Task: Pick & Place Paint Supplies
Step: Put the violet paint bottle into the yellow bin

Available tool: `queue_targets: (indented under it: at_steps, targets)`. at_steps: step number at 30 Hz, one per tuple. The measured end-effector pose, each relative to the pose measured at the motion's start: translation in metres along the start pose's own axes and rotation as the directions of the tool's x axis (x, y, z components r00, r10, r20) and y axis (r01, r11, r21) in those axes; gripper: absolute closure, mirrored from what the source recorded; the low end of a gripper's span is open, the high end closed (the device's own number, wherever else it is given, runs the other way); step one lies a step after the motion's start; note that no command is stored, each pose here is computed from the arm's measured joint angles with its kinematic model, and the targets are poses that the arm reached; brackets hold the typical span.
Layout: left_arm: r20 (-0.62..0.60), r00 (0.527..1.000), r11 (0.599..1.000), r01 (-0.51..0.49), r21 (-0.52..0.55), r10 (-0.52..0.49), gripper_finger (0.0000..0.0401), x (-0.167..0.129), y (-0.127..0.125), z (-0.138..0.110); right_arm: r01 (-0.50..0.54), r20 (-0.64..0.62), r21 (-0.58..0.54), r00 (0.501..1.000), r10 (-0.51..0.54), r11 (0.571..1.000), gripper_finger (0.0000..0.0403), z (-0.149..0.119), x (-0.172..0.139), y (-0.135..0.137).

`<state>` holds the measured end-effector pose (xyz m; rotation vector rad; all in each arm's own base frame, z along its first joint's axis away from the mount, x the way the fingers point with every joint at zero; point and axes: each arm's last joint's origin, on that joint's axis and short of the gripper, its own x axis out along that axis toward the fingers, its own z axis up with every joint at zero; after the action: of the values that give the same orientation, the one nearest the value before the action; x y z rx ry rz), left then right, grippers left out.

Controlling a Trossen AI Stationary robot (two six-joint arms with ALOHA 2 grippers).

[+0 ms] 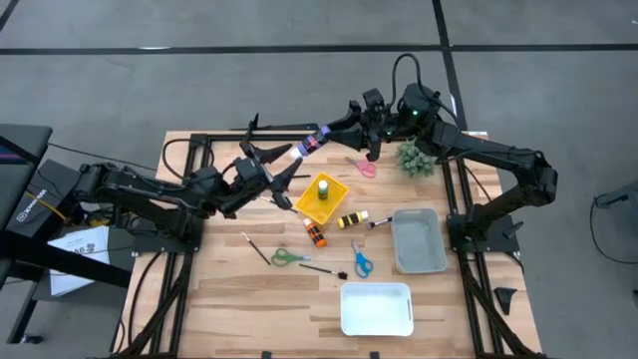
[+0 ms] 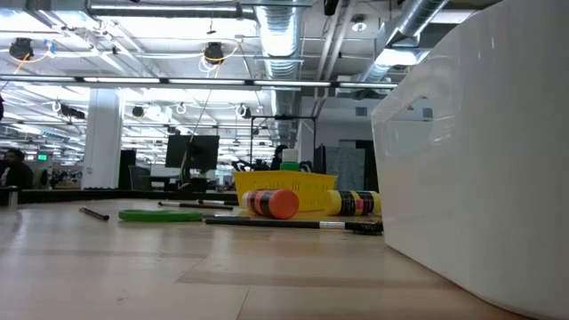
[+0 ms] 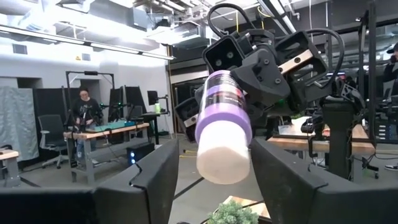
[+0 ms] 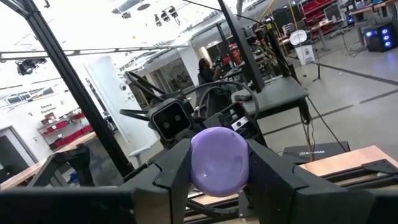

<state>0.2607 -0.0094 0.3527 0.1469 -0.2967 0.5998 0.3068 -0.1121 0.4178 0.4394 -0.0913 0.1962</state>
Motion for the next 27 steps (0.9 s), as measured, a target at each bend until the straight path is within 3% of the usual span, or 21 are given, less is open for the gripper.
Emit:
queue_targets:
  at_steps: [15,27]
  targets:
    - [0.022,1.000,0.999,0.022,-0.024,-0.021,0.0256,0.0017,0.0019,0.0009,-0.007,-0.012,-0.013,1.000,0.007,1.000,0.0271,-0.0023,0.0020,-0.0013]
    - [0.031,0.999,0.997,0.045,-0.067,-0.043,0.0266,0.0018,0.0012,0.0014,-0.022,0.000,-0.017,1.000,0.022,1.000,0.0271,-0.0012,0.0024,0.0000]
